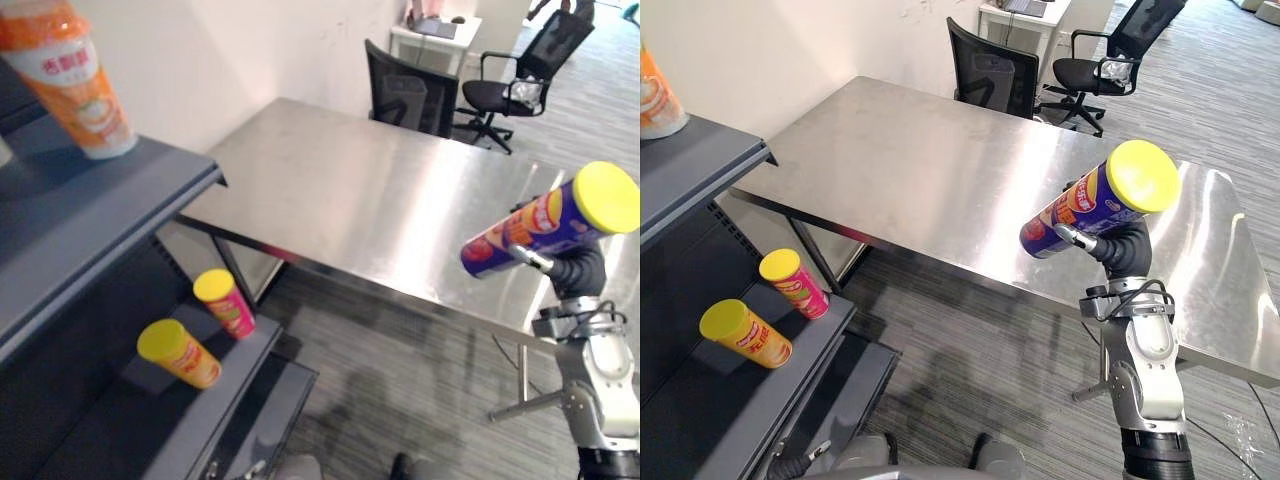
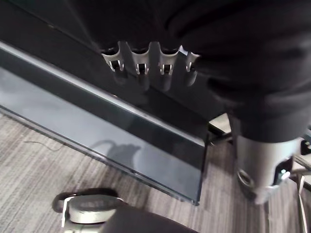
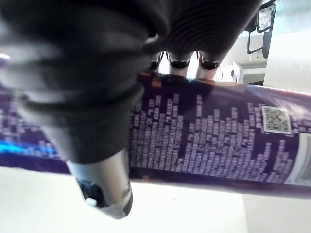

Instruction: Put the gum and the chips on the shelf.

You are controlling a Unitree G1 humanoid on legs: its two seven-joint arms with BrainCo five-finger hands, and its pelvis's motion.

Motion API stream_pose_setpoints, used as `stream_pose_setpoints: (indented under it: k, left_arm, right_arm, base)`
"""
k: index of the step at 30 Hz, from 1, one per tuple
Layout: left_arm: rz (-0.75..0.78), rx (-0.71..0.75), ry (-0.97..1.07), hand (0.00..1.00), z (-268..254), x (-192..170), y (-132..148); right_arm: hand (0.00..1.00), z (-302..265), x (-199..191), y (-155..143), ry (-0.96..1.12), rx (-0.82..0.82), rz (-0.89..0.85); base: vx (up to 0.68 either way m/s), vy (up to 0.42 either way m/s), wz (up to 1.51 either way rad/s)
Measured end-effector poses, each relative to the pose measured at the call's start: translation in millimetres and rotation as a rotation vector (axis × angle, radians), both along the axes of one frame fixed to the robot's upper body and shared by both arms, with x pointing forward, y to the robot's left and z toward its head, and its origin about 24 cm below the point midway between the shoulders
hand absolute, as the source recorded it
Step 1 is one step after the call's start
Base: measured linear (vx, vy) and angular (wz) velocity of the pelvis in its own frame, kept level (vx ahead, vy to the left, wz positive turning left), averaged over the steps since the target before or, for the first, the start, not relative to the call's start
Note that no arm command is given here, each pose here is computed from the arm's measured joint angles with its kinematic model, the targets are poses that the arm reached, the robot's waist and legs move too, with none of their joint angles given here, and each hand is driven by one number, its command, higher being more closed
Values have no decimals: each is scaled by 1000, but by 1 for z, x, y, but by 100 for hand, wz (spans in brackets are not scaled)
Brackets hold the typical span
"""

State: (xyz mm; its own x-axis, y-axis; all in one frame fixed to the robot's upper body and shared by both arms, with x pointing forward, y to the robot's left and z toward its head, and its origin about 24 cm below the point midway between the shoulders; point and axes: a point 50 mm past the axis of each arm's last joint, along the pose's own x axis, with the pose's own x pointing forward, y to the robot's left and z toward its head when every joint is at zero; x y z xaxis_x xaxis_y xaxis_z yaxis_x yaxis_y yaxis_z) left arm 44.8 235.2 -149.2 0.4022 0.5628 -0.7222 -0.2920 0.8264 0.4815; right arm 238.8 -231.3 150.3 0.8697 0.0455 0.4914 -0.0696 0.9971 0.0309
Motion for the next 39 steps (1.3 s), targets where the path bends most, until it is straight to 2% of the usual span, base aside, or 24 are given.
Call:
stream_pose_setpoints:
  k: [8, 11, 15, 17, 21, 25, 30, 39]
  left_arm:
    - [191, 16, -10, 0, 2, -17, 14]
    - [179, -5, -46, 0, 2, -1, 7]
    - [144, -36, -34, 0, -1, -4, -7]
    - [172, -19, -32, 0, 0, -6, 0]
    - [208, -52, 24, 0, -6, -26, -13]
    - [205, -47, 66, 0, -9, -36, -19]
    - [184, -8, 97, 0, -7, -43, -10]
    - [166, -1, 101, 0, -6, -44, -7]
  right_arm:
    - [100, 8, 7, 18, -37, -35, 125]
    - [100, 20, 10, 8, -85, -41, 80]
    - [100, 32, 7, -5, -117, -95, 42]
    - [100, 35, 8, -10, -128, -97, 30]
    - [100, 36, 7, -16, -130, -70, 3]
    - [100, 35, 7, -18, -126, -34, -49]
    - [100, 20, 12, -14, -79, 32, -93]
    - [100, 6, 9, -3, -29, -41, -51]
  base:
    - [-3, -126, 24]
    - [36, -103, 144]
    - [12, -33, 164]
    - [-68, 24, 149]
    - [-93, 82, 119]
    - [-156, 192, 64]
    - [-147, 155, 23]
    - [-40, 74, -4]
